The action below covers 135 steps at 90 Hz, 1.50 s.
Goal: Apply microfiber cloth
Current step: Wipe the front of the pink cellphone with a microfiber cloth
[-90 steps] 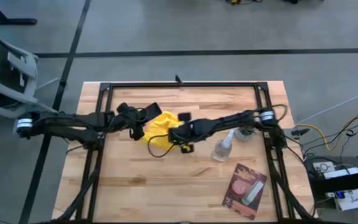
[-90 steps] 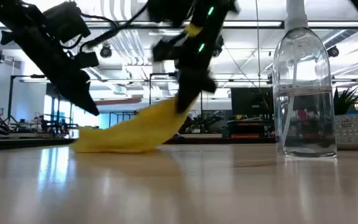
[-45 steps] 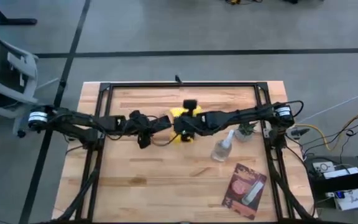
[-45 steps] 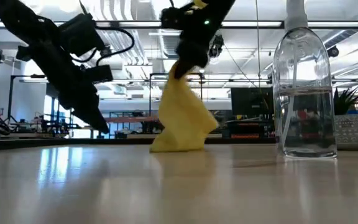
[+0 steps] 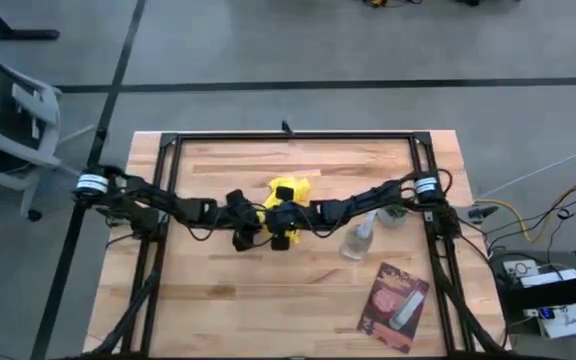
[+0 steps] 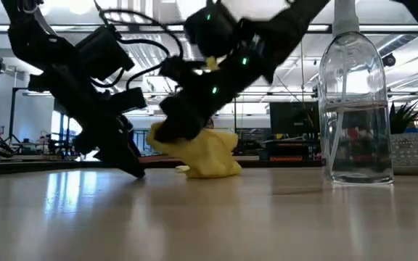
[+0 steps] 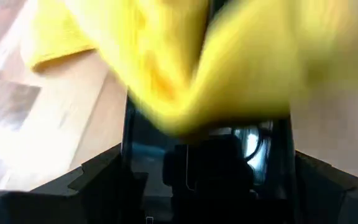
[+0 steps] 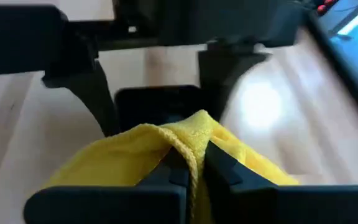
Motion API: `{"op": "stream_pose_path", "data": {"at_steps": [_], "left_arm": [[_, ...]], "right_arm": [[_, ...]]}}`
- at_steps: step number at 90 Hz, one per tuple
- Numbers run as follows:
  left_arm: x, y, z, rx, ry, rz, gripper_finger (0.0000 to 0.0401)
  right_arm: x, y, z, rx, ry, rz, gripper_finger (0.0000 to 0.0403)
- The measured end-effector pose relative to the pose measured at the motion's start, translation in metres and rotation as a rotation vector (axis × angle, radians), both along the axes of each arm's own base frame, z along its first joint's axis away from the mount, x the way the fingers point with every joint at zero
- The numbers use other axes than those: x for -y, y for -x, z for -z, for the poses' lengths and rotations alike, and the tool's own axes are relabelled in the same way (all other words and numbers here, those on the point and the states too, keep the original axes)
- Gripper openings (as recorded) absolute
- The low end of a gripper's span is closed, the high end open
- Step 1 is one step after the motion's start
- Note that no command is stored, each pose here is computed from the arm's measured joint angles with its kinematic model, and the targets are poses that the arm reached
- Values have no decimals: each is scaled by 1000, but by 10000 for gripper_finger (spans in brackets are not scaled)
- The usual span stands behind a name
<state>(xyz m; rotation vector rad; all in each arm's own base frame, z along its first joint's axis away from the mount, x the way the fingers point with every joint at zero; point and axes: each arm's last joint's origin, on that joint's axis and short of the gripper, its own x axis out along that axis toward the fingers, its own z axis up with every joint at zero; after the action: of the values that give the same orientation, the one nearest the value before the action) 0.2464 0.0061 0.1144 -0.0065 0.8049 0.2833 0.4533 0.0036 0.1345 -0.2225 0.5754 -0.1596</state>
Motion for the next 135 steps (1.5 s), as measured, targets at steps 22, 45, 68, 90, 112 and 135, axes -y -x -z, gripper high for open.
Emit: {"op": "stream_pose_path", "data": {"at_steps": [22, 45, 68, 90, 112, 135], "left_arm": [[0, -3, 0, 26, 12, -3, 317], [0, -2, -1, 36, 20, -13, 316], [0, -2, -1, 41, 20, -22, 315], [0, -2, -1, 42, 19, -17, 315], [0, -2, 1, 39, 26, -17, 315], [1, -2, 2, 29, 26, -15, 315]], "right_arm": [[0, -17, 25, 61, -42, 43, 0], [6, -2, 21, -111, 114, 202, 0], [9, 10, 22, -216, 199, 319, 0], [1, -7, 19, 9, 26, 192, 0], [-3, -15, 28, 89, -45, 96, 0], [-21, -7, 32, 0, -10, 78, 0]]}}
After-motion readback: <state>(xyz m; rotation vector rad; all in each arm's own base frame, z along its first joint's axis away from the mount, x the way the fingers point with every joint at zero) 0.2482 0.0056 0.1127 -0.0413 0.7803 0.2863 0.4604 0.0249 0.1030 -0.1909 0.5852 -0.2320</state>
